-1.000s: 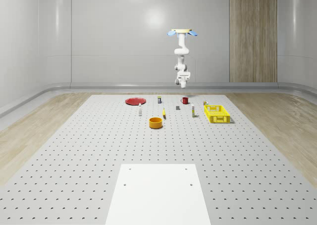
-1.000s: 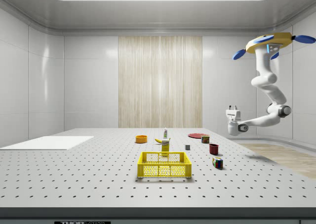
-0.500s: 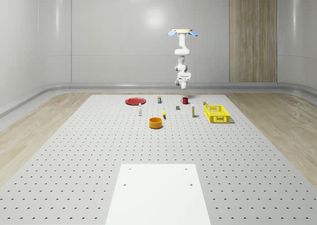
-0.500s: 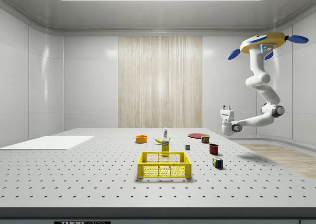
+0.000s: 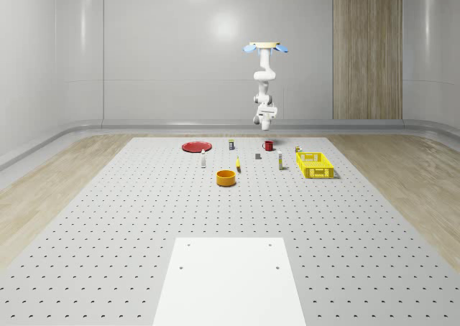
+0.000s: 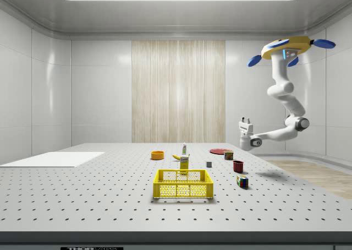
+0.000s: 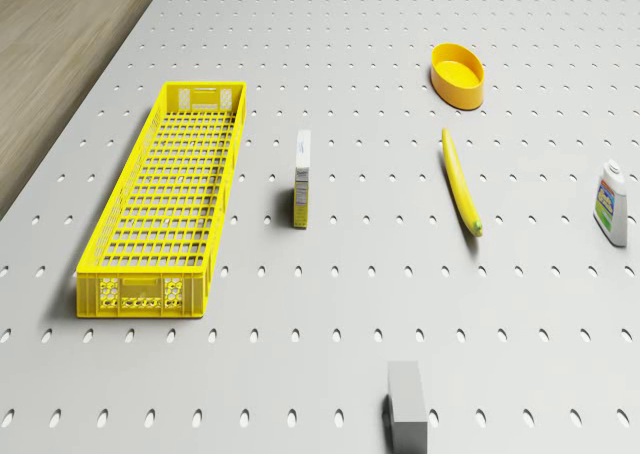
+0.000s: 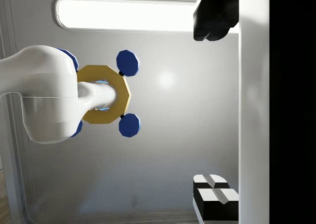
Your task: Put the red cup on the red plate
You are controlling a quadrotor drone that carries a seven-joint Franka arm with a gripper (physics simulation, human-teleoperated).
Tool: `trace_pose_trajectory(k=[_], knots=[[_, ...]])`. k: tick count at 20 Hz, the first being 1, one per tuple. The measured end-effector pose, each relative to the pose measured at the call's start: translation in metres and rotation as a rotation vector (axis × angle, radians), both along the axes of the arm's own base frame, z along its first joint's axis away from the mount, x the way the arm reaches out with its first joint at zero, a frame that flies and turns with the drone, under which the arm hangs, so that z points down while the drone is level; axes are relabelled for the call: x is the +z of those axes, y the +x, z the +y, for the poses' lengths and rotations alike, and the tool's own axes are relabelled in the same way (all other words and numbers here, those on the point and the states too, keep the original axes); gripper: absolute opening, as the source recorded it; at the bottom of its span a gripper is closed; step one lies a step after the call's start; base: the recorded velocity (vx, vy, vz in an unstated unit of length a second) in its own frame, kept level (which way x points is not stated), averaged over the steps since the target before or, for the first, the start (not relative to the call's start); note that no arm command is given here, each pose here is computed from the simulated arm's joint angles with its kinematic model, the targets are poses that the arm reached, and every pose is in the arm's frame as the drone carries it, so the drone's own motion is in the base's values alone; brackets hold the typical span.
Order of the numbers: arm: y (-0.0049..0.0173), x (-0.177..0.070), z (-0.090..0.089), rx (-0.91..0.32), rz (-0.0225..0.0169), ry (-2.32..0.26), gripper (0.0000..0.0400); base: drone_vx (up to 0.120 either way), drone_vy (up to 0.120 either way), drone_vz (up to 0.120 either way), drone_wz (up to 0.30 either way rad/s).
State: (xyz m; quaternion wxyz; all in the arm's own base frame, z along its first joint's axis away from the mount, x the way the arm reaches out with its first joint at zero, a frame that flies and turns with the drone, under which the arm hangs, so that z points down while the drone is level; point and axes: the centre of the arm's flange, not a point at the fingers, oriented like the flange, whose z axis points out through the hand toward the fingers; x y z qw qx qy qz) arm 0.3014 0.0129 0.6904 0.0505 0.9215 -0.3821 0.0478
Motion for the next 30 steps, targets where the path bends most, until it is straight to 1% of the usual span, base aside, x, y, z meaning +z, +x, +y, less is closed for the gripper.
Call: trace_pose_trajectory(k=[3, 5, 8, 10, 12, 14, 16, 18, 20, 22, 24, 26, 30], knots=[[-0.0002, -0.002, 0.008, -0.002, -0.0022, -0.085, 0.0400, 0.120, 0.000, -0.027, 0.000], [-0.0003, -0.004, 0.017, -0.005, -0.0035, -0.171, 0.0400, 0.000, 0.000, -0.120, 0.000], [-0.0002, -0.011, 0.034, -0.011, -0.0052, -0.364, 0.0400, 0.000, 0.000, -0.120, 0.000], [0.0000, -0.022, 0.050, -0.016, -0.0060, -0.551, 0.0400, 0.000, 0.000, -0.120, 0.000], [0.0005, -0.039, 0.066, -0.024, -0.0063, -0.795, 0.0400, 0.000, 0.000, -0.120, 0.000], [0.0013, -0.066, 0.080, -0.033, -0.0060, -1.095, 0.0400, 0.000, 0.000, -0.120, 0.000], [0.0024, -0.099, 0.086, -0.044, -0.0051, -1.434, 0.0400, 0.000, 0.000, -0.120, 0.000], [0.0035, -0.132, 0.080, -0.056, -0.0037, -1.778, 0.0400, 0.000, 0.000, -0.120, 0.000], [0.0045, -0.159, 0.065, -0.066, -0.0020, -2.089, 0.0400, 0.000, 0.000, -0.120, 0.000], [0.0051, -0.177, 0.048, -0.074, -0.0003, -2.342, 0.0400, 0.000, 0.000, -0.120, 0.000], [0.0054, -0.187, 0.032, -0.079, 0.0010, -2.535, 0.0400, 0.000, 0.000, -0.120, 0.000], [0.0055, -0.193, 0.019, -0.081, 0.0018, -2.676, 0.0400, 0.000, 0.000, -0.120, 0.000], [0.0055, -0.198, 0.003, -0.081, 0.0027, -2.846, 0.0400, 0.000, 0.000, -0.120, 0.000]])
